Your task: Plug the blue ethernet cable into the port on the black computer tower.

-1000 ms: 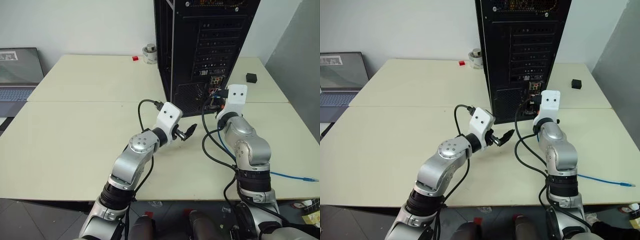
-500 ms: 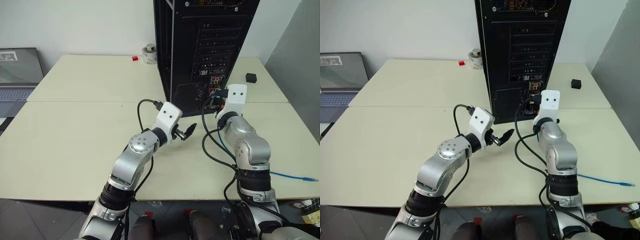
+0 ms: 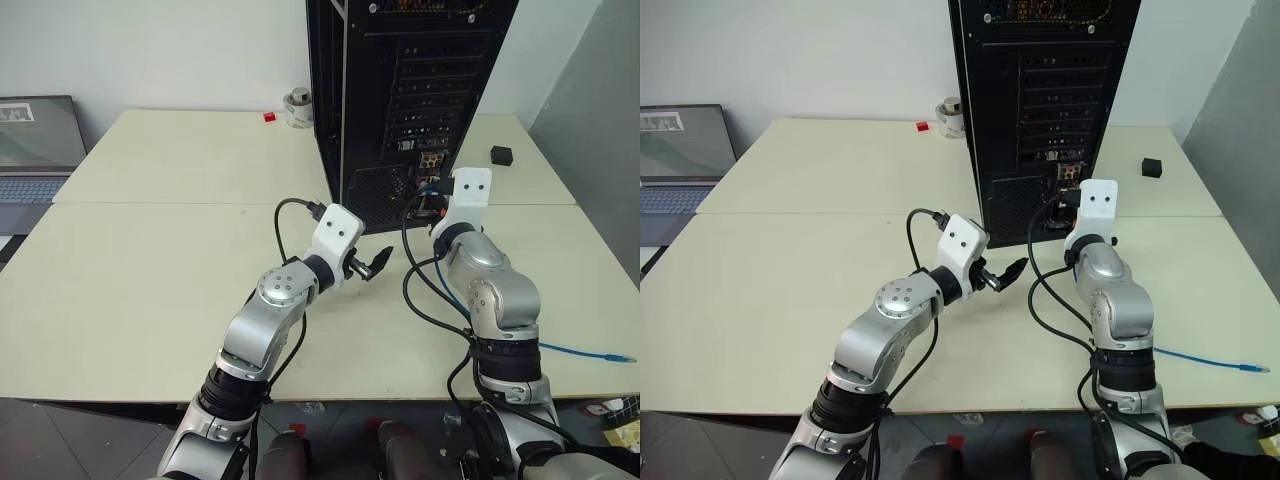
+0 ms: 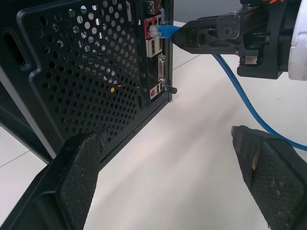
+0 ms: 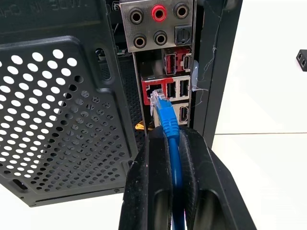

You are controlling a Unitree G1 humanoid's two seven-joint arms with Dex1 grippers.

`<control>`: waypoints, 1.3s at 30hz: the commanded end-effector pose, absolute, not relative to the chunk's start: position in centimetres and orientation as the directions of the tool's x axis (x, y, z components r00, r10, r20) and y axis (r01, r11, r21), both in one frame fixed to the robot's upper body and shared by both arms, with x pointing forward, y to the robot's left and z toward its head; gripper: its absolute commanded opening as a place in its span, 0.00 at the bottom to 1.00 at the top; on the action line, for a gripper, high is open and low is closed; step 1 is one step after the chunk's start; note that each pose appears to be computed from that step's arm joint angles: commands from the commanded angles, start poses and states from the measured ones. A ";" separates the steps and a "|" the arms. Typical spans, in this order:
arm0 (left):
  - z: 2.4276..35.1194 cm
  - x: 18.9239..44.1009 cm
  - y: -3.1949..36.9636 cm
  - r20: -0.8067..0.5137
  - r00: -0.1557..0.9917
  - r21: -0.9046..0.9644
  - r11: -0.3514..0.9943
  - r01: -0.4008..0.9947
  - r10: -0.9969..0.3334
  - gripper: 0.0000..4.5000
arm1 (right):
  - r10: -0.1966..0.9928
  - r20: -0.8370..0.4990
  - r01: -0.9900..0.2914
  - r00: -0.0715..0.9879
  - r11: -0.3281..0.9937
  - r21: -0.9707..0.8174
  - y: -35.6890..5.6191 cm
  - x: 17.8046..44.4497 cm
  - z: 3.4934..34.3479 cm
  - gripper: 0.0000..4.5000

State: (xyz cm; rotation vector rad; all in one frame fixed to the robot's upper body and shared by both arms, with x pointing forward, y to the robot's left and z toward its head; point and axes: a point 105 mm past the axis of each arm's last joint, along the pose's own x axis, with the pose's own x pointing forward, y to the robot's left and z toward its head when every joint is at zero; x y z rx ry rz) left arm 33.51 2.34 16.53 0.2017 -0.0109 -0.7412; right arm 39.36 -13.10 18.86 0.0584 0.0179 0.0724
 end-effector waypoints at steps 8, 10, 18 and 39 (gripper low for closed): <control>17.9 33.0 2.0 -0.007 0.728 0.222 0.708 0.670 -0.686 0.98 | 0.094 0.104 -0.097 0.990 0.995 0.023 -12.6 39.1 22.3 0.00; 17.9 33.0 2.0 -0.008 0.727 0.225 0.708 0.670 -0.686 0.98 | 0.095 0.109 -0.098 0.989 0.995 0.021 -12.5 39.0 22.6 0.00; 17.8 32.9 2.0 -0.013 0.726 0.230 0.704 0.672 -0.688 0.98 | 0.090 0.114 -0.098 0.989 0.993 0.061 -12.5 39.1 23.2 0.00; 17.6 33.0 1.9 -0.027 0.719 0.246 0.692 0.678 -0.695 0.98 | 0.056 0.121 -0.067 0.991 0.994 0.091 -10.4 39.4 23.3 0.00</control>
